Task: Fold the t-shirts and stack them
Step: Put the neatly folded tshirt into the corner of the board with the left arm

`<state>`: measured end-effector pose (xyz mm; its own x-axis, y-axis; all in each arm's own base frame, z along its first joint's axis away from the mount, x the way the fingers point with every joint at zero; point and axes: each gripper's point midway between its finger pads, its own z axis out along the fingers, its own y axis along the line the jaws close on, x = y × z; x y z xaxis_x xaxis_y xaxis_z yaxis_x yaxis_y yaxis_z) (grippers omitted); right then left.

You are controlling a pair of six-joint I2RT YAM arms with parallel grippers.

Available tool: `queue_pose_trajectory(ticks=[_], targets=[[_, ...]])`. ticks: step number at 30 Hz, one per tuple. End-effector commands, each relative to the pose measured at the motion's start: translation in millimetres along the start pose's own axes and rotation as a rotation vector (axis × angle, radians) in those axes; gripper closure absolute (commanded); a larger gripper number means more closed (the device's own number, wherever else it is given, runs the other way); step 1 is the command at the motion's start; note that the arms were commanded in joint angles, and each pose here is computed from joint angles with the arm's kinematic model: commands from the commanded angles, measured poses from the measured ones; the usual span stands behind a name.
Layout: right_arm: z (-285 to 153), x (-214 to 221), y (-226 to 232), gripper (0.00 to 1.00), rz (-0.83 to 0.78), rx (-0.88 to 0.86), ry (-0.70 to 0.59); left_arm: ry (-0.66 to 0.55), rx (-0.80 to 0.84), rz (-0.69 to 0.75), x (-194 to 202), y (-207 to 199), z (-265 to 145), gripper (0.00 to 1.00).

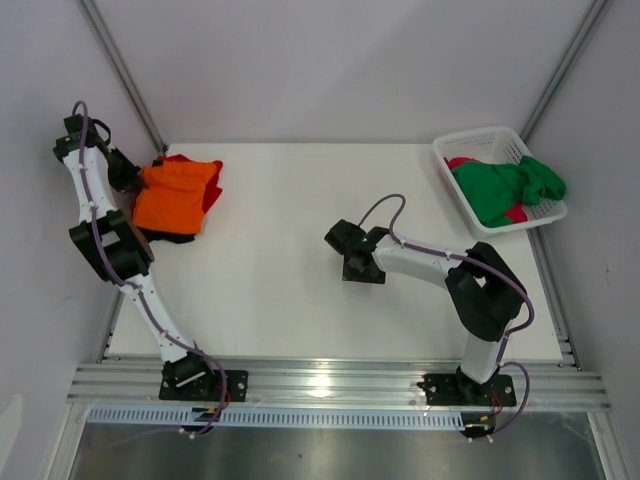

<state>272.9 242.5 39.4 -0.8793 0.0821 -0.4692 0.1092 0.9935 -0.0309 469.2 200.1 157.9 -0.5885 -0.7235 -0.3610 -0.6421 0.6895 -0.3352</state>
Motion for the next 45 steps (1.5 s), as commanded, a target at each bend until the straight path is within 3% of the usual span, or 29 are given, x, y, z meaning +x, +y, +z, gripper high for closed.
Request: queue_pose_trajectory(ticks=[1,19,26,32,39,45], targets=[[-3,-6,10,0.41,-0.009,-0.023,-0.011,-0.327,-0.014,0.006,-73,-1,-64,0.99],[1,-2,11,0.41,-0.025,-0.024,0.006,-0.395,-0.221,-0.151,-86,56,-70,0.99],[6,3,16,0.41,-0.029,-0.035,0.025,-0.451,-0.081,-0.078,-98,18,-83,0.99],[9,3,19,0.41,-0.030,-0.039,0.028,-0.419,-0.013,-0.017,-90,-11,-73,0.99],[11,9,17,0.41,-0.035,-0.031,0.038,-0.312,0.085,0.137,-63,-42,-40,0.99],[9,10,12,0.41,-0.062,-0.021,0.041,-0.371,0.121,0.290,-68,-62,-60,0.99]])
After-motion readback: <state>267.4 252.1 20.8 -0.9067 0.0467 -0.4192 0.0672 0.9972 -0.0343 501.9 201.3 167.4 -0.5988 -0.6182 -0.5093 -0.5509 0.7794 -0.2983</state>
